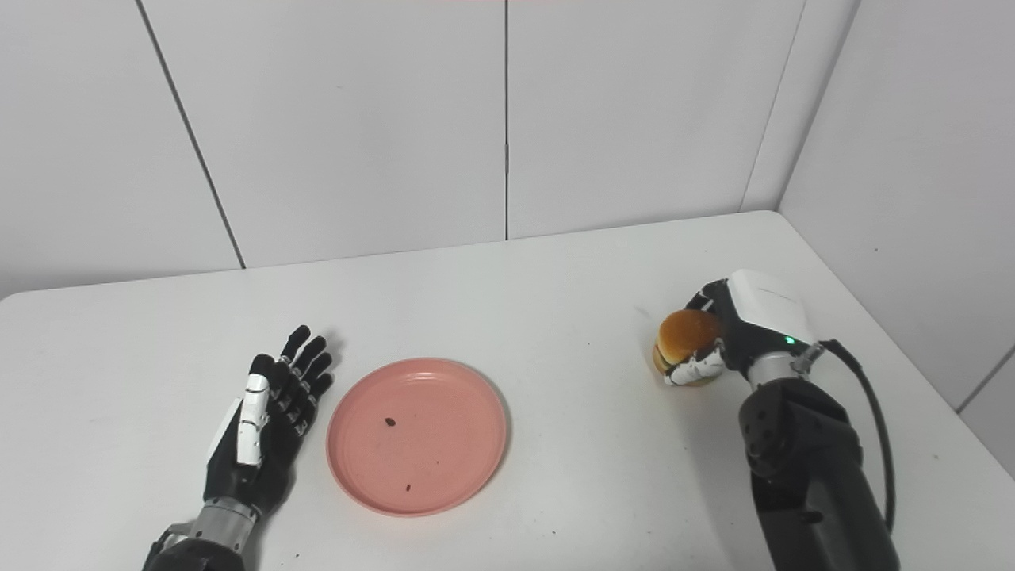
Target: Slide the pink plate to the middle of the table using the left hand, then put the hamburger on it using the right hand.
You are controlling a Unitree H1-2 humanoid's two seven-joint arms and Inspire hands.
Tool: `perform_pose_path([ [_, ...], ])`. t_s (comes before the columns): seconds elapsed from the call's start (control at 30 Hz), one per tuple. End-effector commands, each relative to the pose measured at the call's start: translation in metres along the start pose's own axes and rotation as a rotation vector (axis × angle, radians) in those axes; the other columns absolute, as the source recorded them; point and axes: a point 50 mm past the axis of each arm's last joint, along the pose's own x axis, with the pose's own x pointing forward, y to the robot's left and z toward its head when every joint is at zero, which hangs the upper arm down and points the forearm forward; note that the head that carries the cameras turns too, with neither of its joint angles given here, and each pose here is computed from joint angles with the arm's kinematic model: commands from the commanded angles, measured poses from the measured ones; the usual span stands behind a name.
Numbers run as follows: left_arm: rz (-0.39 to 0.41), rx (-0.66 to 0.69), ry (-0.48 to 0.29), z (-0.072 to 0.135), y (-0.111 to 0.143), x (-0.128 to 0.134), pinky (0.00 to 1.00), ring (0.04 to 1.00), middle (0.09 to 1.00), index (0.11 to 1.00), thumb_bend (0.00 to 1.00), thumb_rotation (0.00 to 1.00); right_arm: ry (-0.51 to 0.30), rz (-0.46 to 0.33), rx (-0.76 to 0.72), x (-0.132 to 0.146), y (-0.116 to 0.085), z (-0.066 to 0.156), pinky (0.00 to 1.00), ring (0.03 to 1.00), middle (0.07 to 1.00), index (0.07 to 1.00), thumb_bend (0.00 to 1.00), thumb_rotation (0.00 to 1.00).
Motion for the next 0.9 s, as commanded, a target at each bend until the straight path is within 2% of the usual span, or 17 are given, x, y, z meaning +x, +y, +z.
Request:
perform_pose_path([
  [0.0,0.029,-0.003,0.092,-0.026,0.011,-0.025,1.0,0.985,0.978,0.958,0.6,1.0,-0.027,-0.119,0.005,0.005,-0.019,0.006,0.14,0.415,0.49,0.485,0.52,0.0],
  [0.07,0.035,-0.004,0.098,-0.026,0.009,-0.025,1.0,0.986,0.977,0.956,0.61,1.0,-0.046,-0.154,0.006,0.005,-0.019,0.007,0.15,0.416,0.489,0.483,0.52,0.0],
  [0.13,0.045,-0.006,0.102,-0.026,0.004,-0.026,1.0,0.976,0.967,0.949,0.61,1.0,-0.065,-0.174,0.03,0.003,-0.021,0.008,0.21,0.386,0.451,0.51,0.52,0.0],
  [0.2,0.052,-0.004,0.105,-0.026,0.001,-0.026,1.0,0.969,0.96,0.944,0.62,1.0,-0.079,-0.179,0.058,0.002,-0.023,0.008,0.26,0.393,0.456,0.516,0.52,0.0],
  [0.3,0.07,-0.008,0.109,-0.028,-0.004,-0.025,0.98,0.957,0.949,0.93,0.62,1.0,-0.176,-0.21,0.092,0.0,-0.023,0.017,0.29,0.407,0.477,0.511,0.51,0.0],
  [0.33,0.076,-0.007,0.109,-0.028,-0.006,-0.025,0.97,0.948,0.94,0.924,0.61,1.0,-0.212,-0.221,0.112,-0.002,-0.022,0.022,0.24,0.381,0.45,0.517,0.51,0.0],
  [0.43,0.091,-0.004,0.107,-0.03,-0.013,-0.023,0.95,0.939,0.93,0.917,0.61,1.0,-0.283,-0.249,0.158,-0.006,-0.016,0.035,0.16,0.42,0.479,0.482,0.52,0.0],
  [0.57,0.103,0.014,0.099,-0.032,-0.022,-0.02,0.94,0.921,0.911,0.902,0.6,1.0,-0.385,-0.25,0.224,-0.017,-0.007,0.062,0.13,0.422,0.484,0.478,0.52,0.0],
  [0.6,0.11,0.019,0.097,-0.033,-0.024,-0.019,0.93,0.917,0.908,0.9,0.59,1.0,-0.412,-0.245,0.243,-0.021,-0.005,0.07,0.14,0.382,0.456,0.503,0.51,0.0],
  [0.7,0.126,0.014,0.101,-0.034,-0.029,-0.018,0.93,0.914,0.906,0.898,0.59,1.0,-0.473,-0.226,0.278,-0.027,0.0,0.085,0.15,0.35,0.431,0.52,0.5,0.0],
  [0.77,0.127,0.012,0.105,-0.034,-0.032,-0.018,0.93,0.917,0.91,0.901,0.59,1.0,-0.507,-0.212,0.293,-0.029,0.001,0.09,0.13,0.395,0.475,0.487,0.51,0.0],
  [0.87,0.121,0.021,0.111,-0.034,-0.037,-0.017,0.95,0.932,0.925,0.914,0.59,1.0,-0.568,-0.187,0.325,-0.032,0.006,0.102,0.12,0.418,0.486,0.48,0.52,0.0],
])
